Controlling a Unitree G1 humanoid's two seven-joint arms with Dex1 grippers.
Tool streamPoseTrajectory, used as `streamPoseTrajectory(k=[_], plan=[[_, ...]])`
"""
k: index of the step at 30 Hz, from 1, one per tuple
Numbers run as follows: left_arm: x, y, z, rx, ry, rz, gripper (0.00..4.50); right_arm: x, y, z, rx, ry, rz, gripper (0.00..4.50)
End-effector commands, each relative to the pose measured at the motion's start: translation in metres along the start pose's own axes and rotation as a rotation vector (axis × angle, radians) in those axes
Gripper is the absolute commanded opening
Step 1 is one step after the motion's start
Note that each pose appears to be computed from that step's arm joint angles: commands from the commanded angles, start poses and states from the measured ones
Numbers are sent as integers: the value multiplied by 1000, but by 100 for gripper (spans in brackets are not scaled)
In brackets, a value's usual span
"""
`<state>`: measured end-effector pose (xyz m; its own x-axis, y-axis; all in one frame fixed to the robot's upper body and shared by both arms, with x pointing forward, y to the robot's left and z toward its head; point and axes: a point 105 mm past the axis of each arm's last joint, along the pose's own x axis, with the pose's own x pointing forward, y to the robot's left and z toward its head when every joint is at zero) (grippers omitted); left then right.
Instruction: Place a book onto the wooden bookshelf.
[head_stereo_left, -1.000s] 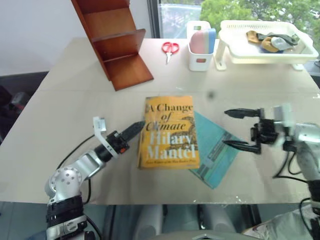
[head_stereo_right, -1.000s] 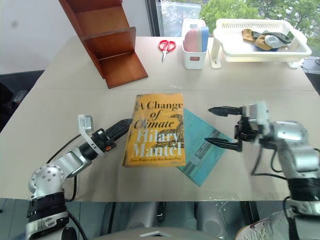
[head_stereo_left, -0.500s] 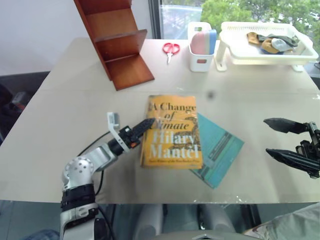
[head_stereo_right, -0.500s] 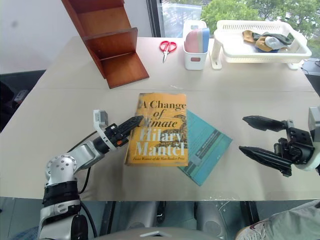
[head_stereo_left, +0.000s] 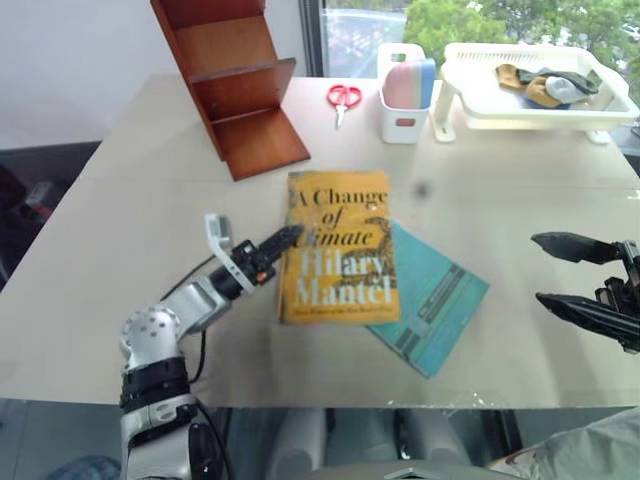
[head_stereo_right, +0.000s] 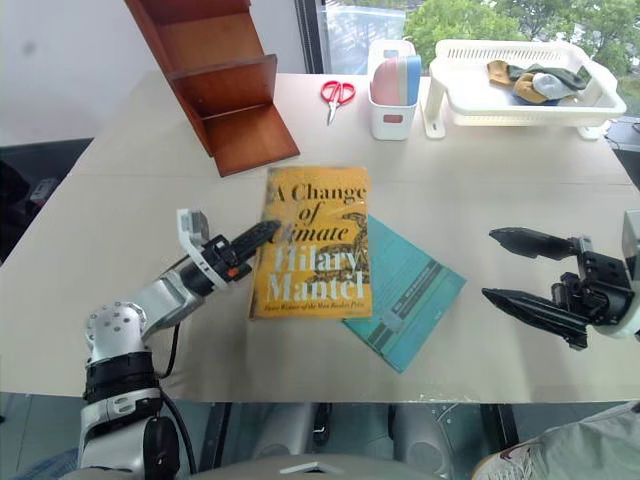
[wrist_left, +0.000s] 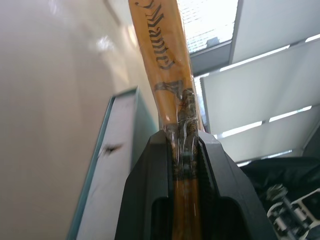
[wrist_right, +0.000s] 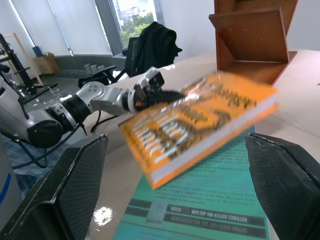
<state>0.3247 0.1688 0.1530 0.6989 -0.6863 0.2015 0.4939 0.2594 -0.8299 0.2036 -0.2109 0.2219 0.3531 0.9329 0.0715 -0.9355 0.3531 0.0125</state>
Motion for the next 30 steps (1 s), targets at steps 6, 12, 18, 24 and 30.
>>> streamPoseTrajectory(k=[6,12,18,24,30], plan=[[48,-126,88,465,-169,-225,12,-19,-21,30,6,-107,-4,450],[96,-206,100,971,-177,-317,12,-41,-48,59,39,-262,-24,450],[140,-265,90,1628,-241,-350,12,-42,-61,76,3,-366,0,450],[161,-267,77,2174,-115,-281,12,-51,-66,88,-5,-428,40,450],[170,-256,99,2483,53,-75,12,-53,-83,93,5,-500,69,450]])
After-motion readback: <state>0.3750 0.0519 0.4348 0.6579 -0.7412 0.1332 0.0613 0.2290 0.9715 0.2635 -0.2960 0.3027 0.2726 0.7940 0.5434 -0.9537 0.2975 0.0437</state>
